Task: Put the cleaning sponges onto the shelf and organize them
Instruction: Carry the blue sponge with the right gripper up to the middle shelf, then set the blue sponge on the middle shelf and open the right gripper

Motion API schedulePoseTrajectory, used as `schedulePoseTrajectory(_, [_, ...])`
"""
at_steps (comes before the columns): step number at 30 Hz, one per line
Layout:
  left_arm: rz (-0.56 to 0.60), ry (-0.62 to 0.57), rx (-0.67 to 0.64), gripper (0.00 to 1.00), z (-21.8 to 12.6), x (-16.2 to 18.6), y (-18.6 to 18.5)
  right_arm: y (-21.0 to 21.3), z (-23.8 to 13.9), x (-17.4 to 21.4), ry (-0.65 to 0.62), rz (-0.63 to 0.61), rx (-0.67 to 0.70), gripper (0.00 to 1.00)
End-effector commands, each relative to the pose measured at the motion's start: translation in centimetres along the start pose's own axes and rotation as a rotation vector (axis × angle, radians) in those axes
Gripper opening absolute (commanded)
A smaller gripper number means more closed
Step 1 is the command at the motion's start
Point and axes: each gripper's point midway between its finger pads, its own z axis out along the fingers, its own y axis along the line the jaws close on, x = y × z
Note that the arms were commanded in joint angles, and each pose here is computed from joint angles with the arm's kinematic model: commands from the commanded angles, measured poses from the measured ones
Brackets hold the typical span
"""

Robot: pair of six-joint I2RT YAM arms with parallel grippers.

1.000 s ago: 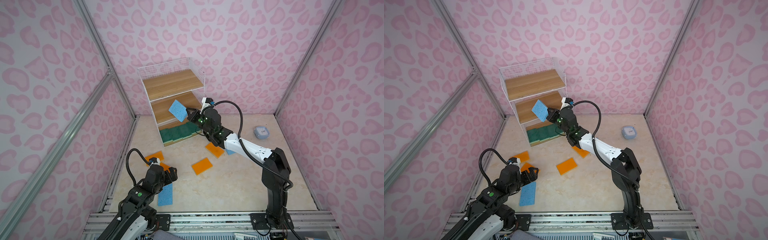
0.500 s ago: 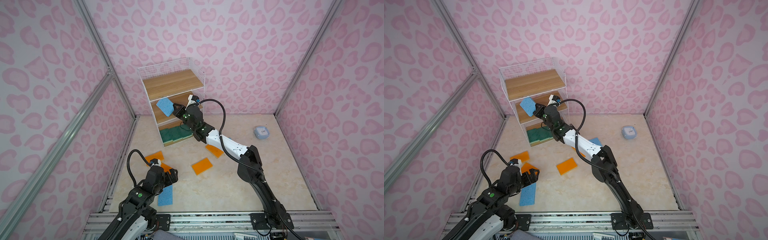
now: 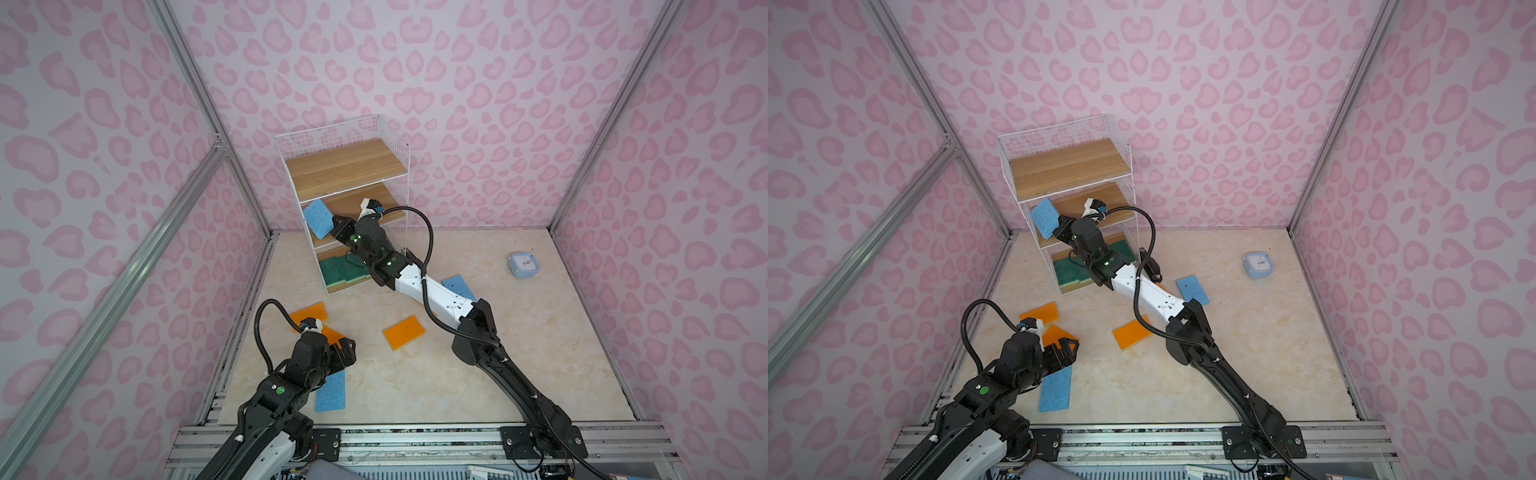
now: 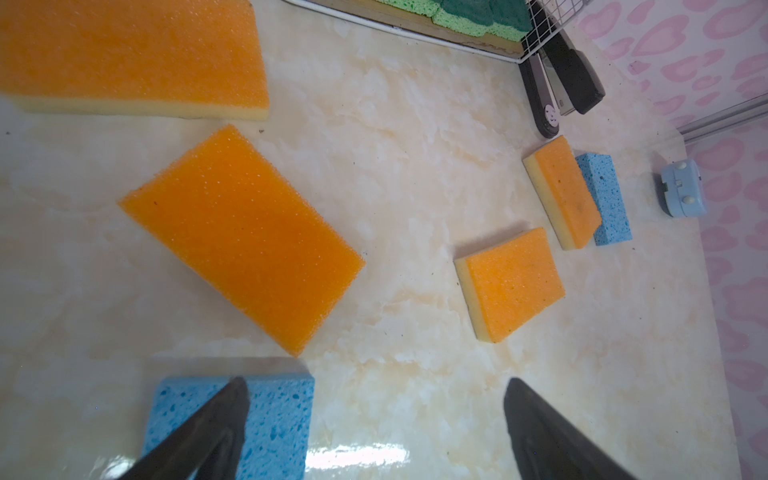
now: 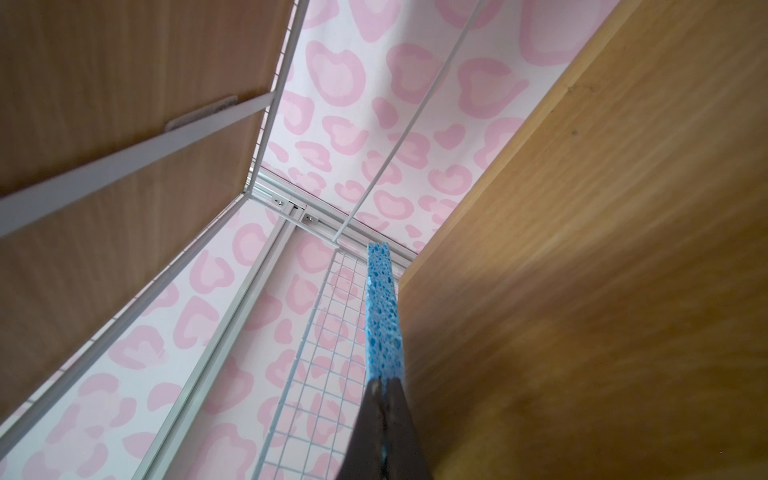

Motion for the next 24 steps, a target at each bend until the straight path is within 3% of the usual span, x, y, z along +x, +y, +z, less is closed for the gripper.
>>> schedulePoseTrajectory(1, [-0.009, -0.009, 0.002, 0.97, 0.0, 0.0, 0.1, -0.5, 0.2, 1.4, 0.016, 0.005, -0.003, 0.0])
schedulePoseTrajectory(11, [-0.014, -0.016, -0.002, 0.97, -0.1, -0.1, 0.2, 0.2, -0.3, 2.8, 0.048, 0.006, -0.014, 0.0])
schedulePoseTrajectory(12, [-0.013, -0.017, -0.001, 0.97, -0.1, -0.1, 0.2, 0.3, -0.4, 2.7, 0.048, 0.005, -0.016, 0.04])
schedulePoseTrajectory(17, [-0.014, -0.018, -0.002, 0.97, -0.2, -0.2, 0.2, 0.1, -0.5, 2.7, 0.055, -0.003, 0.0, 0.44])
schedulePoseTrajectory(20, [-0.016, -0.019, -0.001, 0.97, -0.2, -0.2, 0.1, 0.4, -0.6, 2.4, 0.055, -0.014, 0.0, 0.55])
schedulePoseTrajectory(24, [-0.016, -0.02, -0.006, 0.97, -0.3, -0.3, 0.2, 0.8, -1.1, 2.0, 0.058, -0.034, 0.001, 0.62])
